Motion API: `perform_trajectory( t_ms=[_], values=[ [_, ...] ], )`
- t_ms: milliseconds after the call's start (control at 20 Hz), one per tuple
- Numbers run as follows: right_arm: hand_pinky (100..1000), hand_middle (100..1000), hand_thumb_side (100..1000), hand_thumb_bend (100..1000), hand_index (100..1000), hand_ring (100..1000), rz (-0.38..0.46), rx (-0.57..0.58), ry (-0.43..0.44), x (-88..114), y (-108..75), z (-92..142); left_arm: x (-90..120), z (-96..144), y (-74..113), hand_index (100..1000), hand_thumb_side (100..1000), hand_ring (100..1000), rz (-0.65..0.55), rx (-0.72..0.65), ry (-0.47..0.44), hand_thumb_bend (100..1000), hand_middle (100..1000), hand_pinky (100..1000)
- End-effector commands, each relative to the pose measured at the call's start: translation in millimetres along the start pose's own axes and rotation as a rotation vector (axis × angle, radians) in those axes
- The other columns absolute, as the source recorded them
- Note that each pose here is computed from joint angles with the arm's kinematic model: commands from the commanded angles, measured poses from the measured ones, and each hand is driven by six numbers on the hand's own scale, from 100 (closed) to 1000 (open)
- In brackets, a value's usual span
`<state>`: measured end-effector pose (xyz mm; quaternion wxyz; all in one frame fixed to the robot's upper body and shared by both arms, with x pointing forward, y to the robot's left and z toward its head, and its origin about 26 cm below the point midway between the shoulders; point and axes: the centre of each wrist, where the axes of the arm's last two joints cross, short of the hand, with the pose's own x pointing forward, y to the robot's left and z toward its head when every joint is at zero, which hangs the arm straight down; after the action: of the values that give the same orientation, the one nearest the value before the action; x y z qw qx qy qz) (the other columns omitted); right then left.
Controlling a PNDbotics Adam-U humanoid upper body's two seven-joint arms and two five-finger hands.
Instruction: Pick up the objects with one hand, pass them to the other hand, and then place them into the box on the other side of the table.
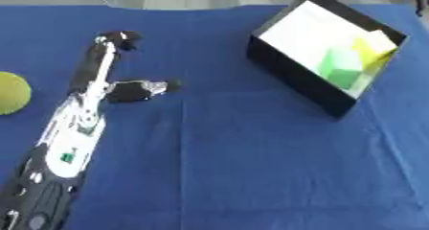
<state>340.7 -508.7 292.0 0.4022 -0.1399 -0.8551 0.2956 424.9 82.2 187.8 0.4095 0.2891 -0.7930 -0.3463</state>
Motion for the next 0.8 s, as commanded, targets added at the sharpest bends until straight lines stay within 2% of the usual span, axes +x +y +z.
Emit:
perform_trajectory(
  t_ms=[50, 100, 200, 400, 800],
  values=[
    [902, 919, 310, 100, 931, 1000, 0.043, -0.018, -0.023, 21.8, -22.9, 1.4, -5.4, -10.6, 30.0, 784, 469, 716, -0.056, 0.033, 0.006, 894, 624, 674],
    [903, 922, 372, 100, 935, 1000, 0.037, -0.018, -0.025, 21.5, -23.2, 3.3, -8.4, -12.4, 35.6, 784, 463, 720, -0.070, 0.029, 0.013, 896, 627, 679],
    [901, 922, 421, 100, 935, 1000, 0.021, -0.012, -0.032, 19.8, -24.2, 8.4, -16.0, -16.7, 50.1, 785, 459, 724, -0.103, 0.025, 0.031, 902, 630, 683],
    [899, 926, 370, 100, 949, 1000, -0.002, -0.028, -0.019, 16.4, -29.1, 12.4, -30.2, -22.7, 73.0, 793, 464, 731, -0.141, -0.011, 0.059, 924, 649, 701],
    [898, 926, 398, 100, 944, 1000, -0.012, -0.059, 0.029, 11.7, -31.8, 15.4, -75.3, -24.4, 112.2, 805, 467, 753, -0.198, -0.108, 0.177, 929, 685, 725]
  ],
)
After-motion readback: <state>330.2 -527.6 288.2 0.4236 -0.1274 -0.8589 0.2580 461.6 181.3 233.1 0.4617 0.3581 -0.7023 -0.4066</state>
